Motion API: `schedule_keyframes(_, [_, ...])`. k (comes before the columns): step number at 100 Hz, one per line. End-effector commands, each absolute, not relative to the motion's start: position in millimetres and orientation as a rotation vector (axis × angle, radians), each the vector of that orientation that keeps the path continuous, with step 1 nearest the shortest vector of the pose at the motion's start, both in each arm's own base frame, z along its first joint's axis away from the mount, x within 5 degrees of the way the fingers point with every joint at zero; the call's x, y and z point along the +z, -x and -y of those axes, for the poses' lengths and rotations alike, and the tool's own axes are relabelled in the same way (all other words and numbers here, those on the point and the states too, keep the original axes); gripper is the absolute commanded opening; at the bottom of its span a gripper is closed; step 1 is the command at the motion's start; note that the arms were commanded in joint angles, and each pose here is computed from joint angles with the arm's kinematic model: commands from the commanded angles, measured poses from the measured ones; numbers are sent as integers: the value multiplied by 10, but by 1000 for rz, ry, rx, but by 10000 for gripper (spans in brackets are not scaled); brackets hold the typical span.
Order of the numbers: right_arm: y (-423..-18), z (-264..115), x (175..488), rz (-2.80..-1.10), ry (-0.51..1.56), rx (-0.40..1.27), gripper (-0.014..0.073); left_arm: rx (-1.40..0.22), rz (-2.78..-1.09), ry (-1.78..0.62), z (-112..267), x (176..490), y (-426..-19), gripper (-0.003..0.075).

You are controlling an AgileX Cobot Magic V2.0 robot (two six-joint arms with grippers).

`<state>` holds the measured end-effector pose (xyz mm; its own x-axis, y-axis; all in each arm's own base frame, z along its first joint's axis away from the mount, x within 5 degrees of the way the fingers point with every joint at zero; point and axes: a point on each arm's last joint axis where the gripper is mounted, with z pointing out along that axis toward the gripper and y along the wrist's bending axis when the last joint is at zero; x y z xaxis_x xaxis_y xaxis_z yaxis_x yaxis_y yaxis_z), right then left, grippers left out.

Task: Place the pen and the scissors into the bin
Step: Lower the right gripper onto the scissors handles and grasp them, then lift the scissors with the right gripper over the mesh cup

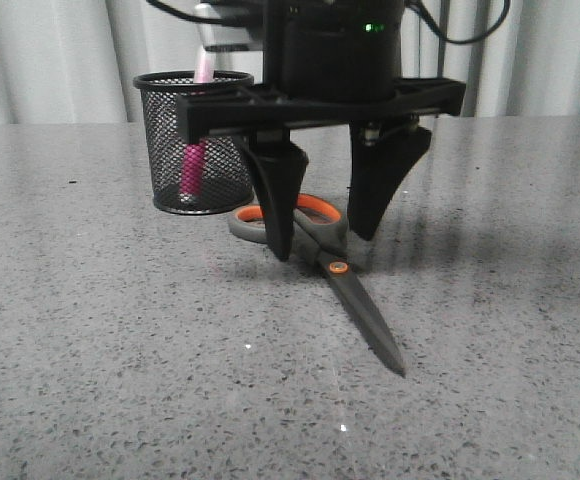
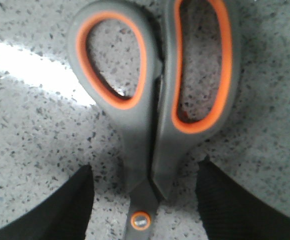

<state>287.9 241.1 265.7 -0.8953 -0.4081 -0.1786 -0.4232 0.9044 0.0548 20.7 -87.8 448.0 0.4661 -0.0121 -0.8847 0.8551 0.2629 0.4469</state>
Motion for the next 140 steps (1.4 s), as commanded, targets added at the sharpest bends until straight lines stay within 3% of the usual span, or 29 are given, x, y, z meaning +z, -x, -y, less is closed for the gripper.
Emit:
schedule_keyframes(1, [-2868, -2403, 2830, -2818, 598, 206, 403, -770, -885, -1102, 869, 4586, -181, 211])
schedule_keyframes(43, [-2983, -2400, 2714, -2814, 541, 215, 388, -770, -885, -1102, 869, 4586, -181, 211])
schedule_keyframes(64, [-2993, -2392, 2694, -2816, 550, 189, 185, -770, -885, -1102, 869, 4586, -181, 211])
schedule_keyframes(80, [-2994, -2378, 2692, -2817, 557, 167, -72, -770, -885, -1102, 869, 4586, -181, 211])
schedule_keyframes(92, [-2995, -2372, 2718, -2806, 558, 165, -65, -770, -885, -1102, 869, 4586, -181, 211])
schedule_keyframes(102, [-2967, -2327, 2922, -2717, 552, 189, -65, -778, -890, -1101, 869, 4585, -180, 211])
schedule_keyframes(130, [-2572, -1954, 3886, -2416, 449, 310, -65, -777, -894, -1085, 855, 4593, -159, 211])
schedule_keyframes(140, [-2453, -1854, 4219, -2229, 410, 399, -65, -762, -903, -1058, 846, 4605, -183, 211])
